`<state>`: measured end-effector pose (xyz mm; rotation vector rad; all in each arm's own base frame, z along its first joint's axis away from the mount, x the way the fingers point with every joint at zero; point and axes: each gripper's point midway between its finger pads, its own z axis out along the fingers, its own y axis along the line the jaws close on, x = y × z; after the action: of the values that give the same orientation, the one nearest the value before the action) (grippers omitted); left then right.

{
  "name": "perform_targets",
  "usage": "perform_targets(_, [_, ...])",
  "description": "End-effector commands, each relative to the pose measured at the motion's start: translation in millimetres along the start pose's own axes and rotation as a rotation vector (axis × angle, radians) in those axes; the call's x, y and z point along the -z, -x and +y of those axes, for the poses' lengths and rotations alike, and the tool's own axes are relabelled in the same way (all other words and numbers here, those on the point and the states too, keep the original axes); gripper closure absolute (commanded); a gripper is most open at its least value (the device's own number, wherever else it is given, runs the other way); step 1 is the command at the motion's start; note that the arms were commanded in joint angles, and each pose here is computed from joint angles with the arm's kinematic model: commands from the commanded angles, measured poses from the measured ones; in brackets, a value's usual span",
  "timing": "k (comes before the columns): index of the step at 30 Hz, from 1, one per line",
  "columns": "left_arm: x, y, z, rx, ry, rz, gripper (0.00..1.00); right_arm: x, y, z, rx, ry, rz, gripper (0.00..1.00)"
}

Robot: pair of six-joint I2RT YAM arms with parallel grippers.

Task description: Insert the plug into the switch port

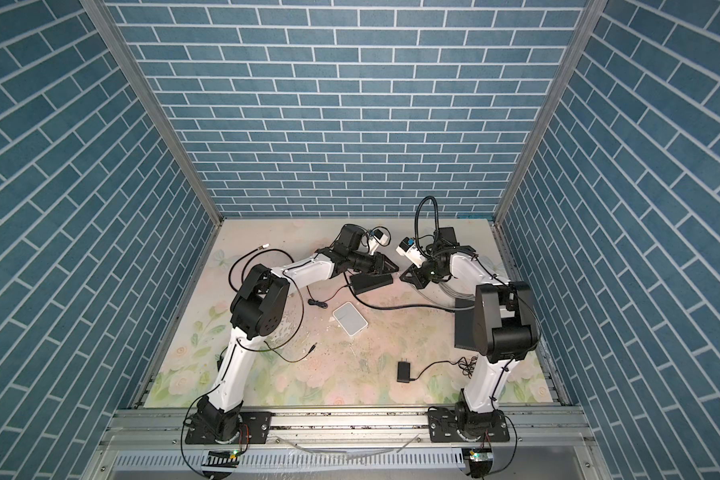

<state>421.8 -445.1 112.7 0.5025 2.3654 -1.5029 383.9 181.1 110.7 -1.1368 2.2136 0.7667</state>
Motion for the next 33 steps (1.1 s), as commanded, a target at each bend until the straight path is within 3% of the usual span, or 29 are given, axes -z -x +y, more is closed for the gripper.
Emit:
perform_targets(1, [-3, 4, -9, 0.008, -0.035, -0.001, 0.68, 5, 4, 4, 0.037, -0.026, -0.009, 0.99])
perform_targets(9, [-2, 4, -20, 0.036, -0.097, -0.011, 0.68, -1, 0, 0, 0.041, -0.044, 0.022, 0.99])
perform_targets(33, [-9, -10, -12, 0.067, -0.041, 0.034, 0.71, -7, 5, -5, 0.082, -0.112, 0.029, 1.00])
